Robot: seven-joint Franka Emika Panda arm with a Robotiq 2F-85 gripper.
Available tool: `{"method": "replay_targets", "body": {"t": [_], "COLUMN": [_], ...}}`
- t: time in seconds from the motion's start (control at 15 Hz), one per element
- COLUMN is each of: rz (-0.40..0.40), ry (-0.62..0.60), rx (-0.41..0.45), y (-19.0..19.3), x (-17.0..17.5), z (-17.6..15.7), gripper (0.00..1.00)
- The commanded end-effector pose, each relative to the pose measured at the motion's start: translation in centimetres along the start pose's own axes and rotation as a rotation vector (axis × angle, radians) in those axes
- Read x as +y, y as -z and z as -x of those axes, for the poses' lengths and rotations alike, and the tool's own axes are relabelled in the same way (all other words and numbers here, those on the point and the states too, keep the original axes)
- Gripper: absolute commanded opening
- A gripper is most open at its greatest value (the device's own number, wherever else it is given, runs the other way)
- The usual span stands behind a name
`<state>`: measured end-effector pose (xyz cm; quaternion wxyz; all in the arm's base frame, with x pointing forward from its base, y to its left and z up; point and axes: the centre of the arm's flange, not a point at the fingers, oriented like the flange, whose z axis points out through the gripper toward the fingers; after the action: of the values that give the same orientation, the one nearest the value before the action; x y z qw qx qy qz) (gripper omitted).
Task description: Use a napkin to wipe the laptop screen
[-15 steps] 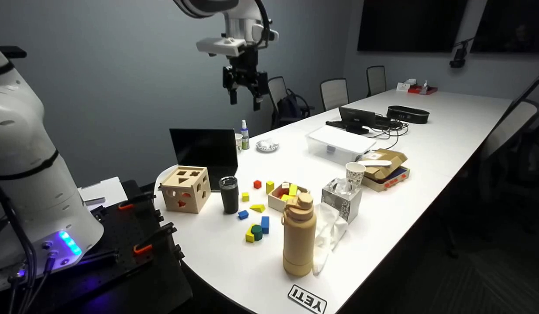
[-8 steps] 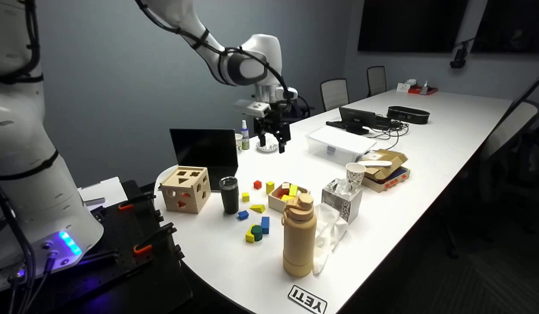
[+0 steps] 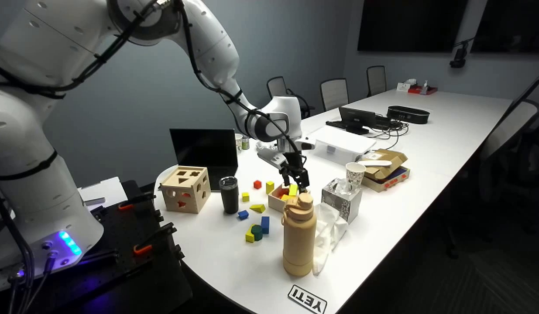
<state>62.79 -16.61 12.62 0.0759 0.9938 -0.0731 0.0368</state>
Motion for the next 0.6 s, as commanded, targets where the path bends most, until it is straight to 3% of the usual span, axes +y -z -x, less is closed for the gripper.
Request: {"method": "replay_targets", "body": {"t": [0.0, 0.33, 0.53], "rz": [0.050, 0.106, 0.119], "ry": [-0.071, -0.127, -0.148], "rx": [0.021, -0.005, -0.066], "y": [-2.4, -4.8, -6.5], "x": [0.9, 2.8, 3.2], "z": [-3.1, -3.5, -2.7], "gripper": [1.00, 1.00, 1.00]}}
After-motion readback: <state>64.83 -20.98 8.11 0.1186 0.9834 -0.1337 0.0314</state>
